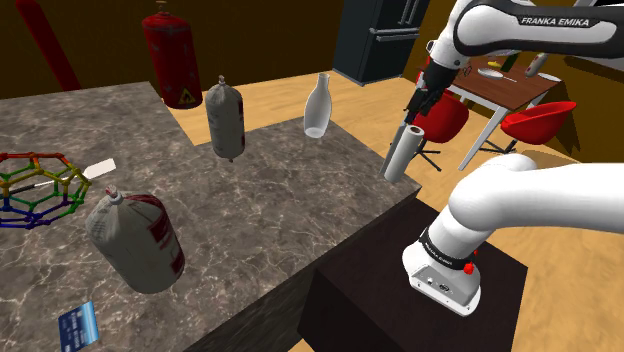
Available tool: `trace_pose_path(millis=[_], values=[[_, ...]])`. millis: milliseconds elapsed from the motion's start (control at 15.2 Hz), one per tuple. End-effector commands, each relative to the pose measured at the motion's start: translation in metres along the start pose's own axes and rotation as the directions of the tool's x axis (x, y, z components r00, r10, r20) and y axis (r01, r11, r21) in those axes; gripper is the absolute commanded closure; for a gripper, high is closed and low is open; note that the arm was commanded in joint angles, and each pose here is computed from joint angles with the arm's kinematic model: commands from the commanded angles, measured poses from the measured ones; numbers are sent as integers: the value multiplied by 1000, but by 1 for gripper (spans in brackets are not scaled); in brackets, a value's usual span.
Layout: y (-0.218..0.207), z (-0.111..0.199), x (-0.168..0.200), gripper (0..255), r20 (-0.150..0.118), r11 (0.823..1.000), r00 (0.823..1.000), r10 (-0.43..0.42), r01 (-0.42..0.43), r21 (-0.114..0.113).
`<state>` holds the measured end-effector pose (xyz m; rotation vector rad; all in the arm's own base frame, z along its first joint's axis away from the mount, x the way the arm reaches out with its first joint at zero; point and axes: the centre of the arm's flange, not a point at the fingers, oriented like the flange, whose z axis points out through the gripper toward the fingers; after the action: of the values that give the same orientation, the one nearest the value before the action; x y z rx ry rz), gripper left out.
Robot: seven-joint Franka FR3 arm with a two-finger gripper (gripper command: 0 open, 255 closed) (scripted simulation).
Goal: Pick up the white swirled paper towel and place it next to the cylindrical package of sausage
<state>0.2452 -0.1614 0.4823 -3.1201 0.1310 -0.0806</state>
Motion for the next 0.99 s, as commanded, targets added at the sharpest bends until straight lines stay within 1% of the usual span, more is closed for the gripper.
trace_pose_path(millis=[0, 132, 198, 660, 924], values=[[16, 17, -9, 0, 15, 1000, 1000, 2, -2, -3], [33, 33, -18, 0, 30, 1000, 1000, 5, -5, -6], [36, 35, -19, 0, 32, 1000, 999, 5, -5, -7], [36, 75, -20, 0, 32, 1000, 999, 5, -5, -7], [36, 75, -20, 0, 32, 1000, 999, 5, -5, -7]])
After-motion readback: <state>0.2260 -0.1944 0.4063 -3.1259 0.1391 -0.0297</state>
